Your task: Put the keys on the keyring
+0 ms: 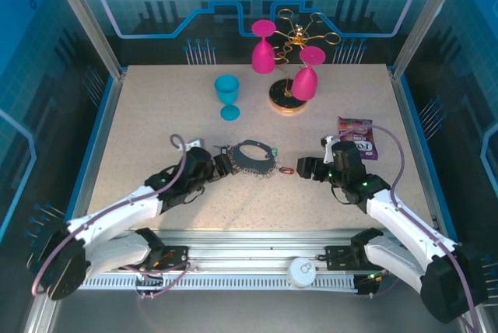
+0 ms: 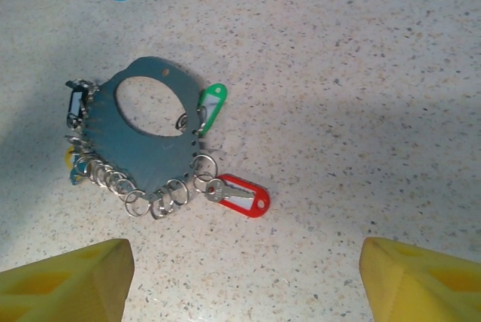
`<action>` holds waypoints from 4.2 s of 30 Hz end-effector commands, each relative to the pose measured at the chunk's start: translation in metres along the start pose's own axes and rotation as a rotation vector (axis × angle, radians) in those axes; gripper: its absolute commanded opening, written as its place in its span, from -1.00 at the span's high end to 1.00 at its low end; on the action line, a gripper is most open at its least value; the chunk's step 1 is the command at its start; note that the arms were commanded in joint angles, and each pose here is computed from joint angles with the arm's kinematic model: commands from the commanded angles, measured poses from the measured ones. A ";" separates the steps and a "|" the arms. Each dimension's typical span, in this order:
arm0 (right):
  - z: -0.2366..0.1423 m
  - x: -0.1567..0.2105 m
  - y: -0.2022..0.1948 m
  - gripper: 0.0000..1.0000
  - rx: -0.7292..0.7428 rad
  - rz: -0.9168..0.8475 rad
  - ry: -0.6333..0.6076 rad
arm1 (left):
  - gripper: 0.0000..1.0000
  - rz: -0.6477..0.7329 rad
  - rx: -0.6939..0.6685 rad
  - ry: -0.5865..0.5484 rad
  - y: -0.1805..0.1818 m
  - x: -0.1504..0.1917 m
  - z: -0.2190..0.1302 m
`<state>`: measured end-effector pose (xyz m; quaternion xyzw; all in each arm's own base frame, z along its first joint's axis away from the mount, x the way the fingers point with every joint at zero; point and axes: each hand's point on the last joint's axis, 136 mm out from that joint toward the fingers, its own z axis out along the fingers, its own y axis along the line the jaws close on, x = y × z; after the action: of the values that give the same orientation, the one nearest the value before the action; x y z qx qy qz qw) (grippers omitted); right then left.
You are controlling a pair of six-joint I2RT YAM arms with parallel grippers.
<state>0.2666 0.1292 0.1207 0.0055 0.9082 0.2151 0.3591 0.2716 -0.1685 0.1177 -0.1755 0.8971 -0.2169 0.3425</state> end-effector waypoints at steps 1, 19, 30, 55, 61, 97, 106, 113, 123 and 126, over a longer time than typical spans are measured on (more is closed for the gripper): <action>-0.005 -0.008 -0.006 -0.60 0.065 0.024 -0.018 | -0.58 -0.047 -0.089 -0.023 -0.010 -0.002 0.005; -0.019 0.000 -0.025 -0.63 0.160 0.050 -0.028 | -0.07 0.003 -0.383 0.080 -0.019 0.004 0.065; -0.021 0.000 -0.026 -0.65 0.167 0.032 -0.023 | 0.02 -0.093 -0.380 0.187 -0.028 0.044 0.086; -0.016 -0.001 -0.025 -0.65 0.167 0.036 -0.010 | 0.31 -0.146 -0.274 0.289 -0.065 0.103 0.112; -0.015 0.000 -0.025 -0.65 0.166 0.037 -0.006 | 0.44 -0.157 -0.254 0.305 -0.067 0.109 0.115; -0.027 -0.034 0.008 -0.64 0.040 -0.073 -0.076 | 1.00 0.722 0.054 0.070 -0.121 0.016 0.026; -0.031 -0.053 0.038 -0.57 -0.088 -0.182 -0.094 | 1.00 1.189 0.253 0.008 -0.142 -0.003 -0.008; -0.044 -0.071 0.075 -0.41 -0.263 -0.359 -0.193 | 1.00 1.346 0.419 -0.001 -0.144 -0.014 -0.027; -0.037 -0.048 0.129 -0.04 -0.562 -0.686 -0.322 | 1.00 1.520 0.774 -0.089 -0.134 0.022 -0.052; -0.035 -0.024 0.151 0.10 -0.684 -0.853 -0.322 | 1.00 1.599 0.834 -0.159 -0.133 0.031 -0.056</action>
<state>0.2628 0.2197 0.2057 -0.3354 0.7366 0.3095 0.4991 0.2459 -0.2668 0.1819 0.5757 0.6694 -0.1903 0.4291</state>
